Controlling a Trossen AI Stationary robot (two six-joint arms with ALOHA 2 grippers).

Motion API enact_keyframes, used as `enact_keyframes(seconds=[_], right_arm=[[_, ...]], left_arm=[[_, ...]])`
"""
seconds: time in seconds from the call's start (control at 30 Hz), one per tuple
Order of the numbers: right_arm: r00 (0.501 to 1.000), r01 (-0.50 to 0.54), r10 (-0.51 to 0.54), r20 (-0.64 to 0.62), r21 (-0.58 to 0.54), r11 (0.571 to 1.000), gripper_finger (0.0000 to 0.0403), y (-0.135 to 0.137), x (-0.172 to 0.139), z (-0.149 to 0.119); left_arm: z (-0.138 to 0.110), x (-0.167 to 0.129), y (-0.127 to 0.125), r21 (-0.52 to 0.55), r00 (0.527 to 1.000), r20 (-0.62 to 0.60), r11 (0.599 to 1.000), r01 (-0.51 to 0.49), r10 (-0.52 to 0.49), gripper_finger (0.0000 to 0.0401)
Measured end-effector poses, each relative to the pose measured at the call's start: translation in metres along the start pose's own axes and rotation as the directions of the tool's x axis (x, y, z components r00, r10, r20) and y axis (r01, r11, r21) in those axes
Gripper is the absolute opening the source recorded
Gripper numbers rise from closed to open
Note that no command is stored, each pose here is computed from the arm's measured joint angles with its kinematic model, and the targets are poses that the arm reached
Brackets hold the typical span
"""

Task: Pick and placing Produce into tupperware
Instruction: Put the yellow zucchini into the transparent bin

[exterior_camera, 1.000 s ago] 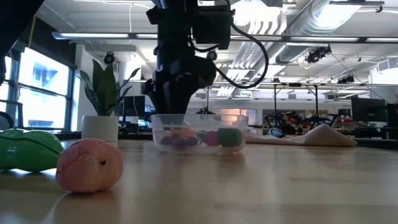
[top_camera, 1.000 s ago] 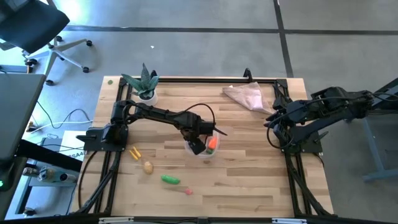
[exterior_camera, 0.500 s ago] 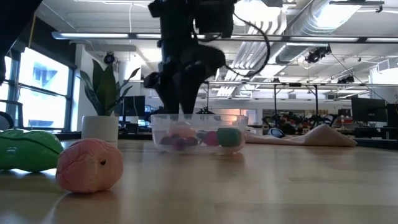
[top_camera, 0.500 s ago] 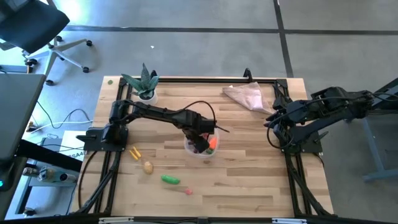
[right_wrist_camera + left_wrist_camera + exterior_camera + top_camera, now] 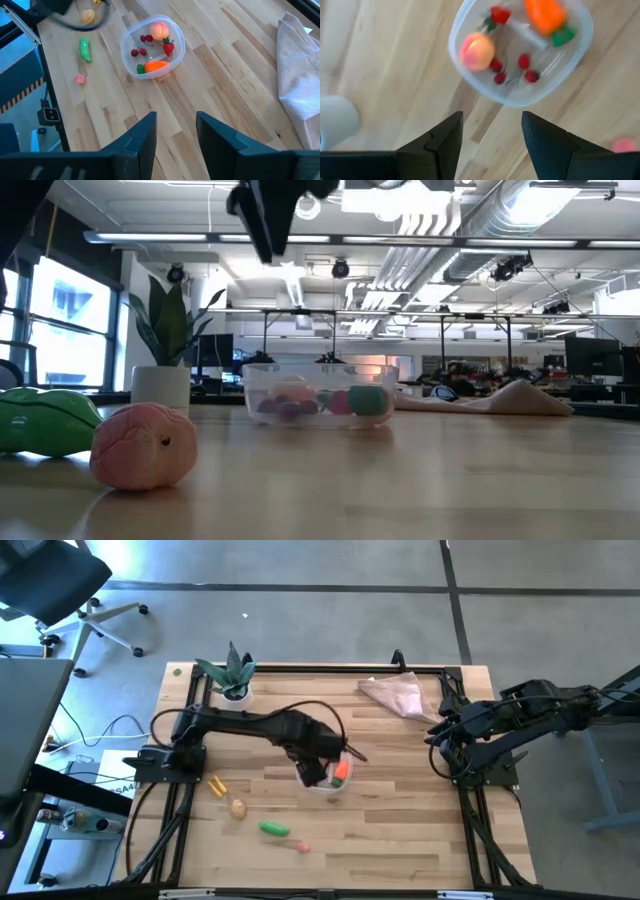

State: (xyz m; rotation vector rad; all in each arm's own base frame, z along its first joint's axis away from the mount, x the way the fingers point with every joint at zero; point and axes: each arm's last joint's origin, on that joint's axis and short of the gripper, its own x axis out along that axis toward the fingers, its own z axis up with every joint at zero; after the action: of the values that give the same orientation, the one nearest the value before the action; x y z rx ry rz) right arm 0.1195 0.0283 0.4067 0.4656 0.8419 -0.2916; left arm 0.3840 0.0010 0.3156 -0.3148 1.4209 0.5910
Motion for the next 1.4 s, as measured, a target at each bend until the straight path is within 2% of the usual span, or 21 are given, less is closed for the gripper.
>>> enact_keyframes(seconds=[0.2,0.4,0.57,0.7,0.8,0.87,0.93,1.03,1.13,1.17,1.27,1.4], right_arm=[[1.000,0.000,0.000,-0.001,0.000,1.000,0.0130,0.000,0.000,0.000],[1.000,0.000,0.000,0.000,0.000,1.000,0.0130,0.000,0.000,0.000],[1.000,0.000,0.000,0.000,0.000,1.000,0.0130,0.000,0.000,0.000],[1.000,0.000,0.000,0.000,0.000,1.000,0.0130,0.000,0.000,0.000],[1.000,0.000,0.000,0.000,0.000,1.000,0.0130,0.000,0.000,0.000],[1.000,0.000,0.000,0.000,0.000,1.000,0.0130,0.000,0.000,0.000],[1.000,0.000,0.000,0.000,0.000,1.000,0.0130,0.000,0.000,0.000],[1.000,0.000,0.000,0.000,0.000,1.000,0.0130,0.000,0.000,0.000],[1.000,0.000,0.000,0.000,0.000,1.000,0.0130,0.000,0.000,0.000],[1.000,-0.001,0.001,0.000,0.000,1.000,0.0130,0.000,0.000,0.000],[1.000,0.000,0.000,0.000,0.000,1.000,0.0130,0.000,0.000,0.000],[1.000,0.000,0.000,0.000,0.000,1.000,0.0130,0.000,0.000,0.000]], left_arm=[[-0.032,-0.033,-0.019,0.055,0.995,0.085,0.997,0.055,-0.059,0.0193],[-0.068,-0.042,-0.023,0.033,0.996,0.062,0.997,0.063,-0.065,0.0193],[-0.093,-0.029,-0.018,-0.016,1.000,0.005,1.000,0.025,-0.025,0.0193],[-0.110,-0.013,-0.004,-0.166,0.997,-0.078,0.986,-0.026,0.013,0.0193],[-0.124,0.004,0.005,-0.327,0.988,-0.148,0.940,-0.096,0.049,0.0193],[-0.134,0.015,0.011,-0.431,0.979,-0.189,0.890,-0.151,0.075,0.0193],[-0.144,0.028,0.017,-0.543,0.965,-0.242,0.811,-0.218,0.098,0.0193],[-0.159,0.043,0.028,-0.701,0.947,-0.299,0.646,-0.302,0.117,0.0193],[-0.173,0.057,0.037,-0.803,0.931,-0.349,0.478,-0.356,0.108,0.0193],[-0.178,0.061,0.039,-0.822,0.929,-0.360,0.440,-0.360,0.088,0.0193],[-0.188,0.075,0.046,-0.880,0.948,-0.317,0.369,-0.299,0.012,0.0193],[-0.198,0.093,0.052,-0.957,0.977,-0.178,0.252,-0.143,-0.121,0.0193]])
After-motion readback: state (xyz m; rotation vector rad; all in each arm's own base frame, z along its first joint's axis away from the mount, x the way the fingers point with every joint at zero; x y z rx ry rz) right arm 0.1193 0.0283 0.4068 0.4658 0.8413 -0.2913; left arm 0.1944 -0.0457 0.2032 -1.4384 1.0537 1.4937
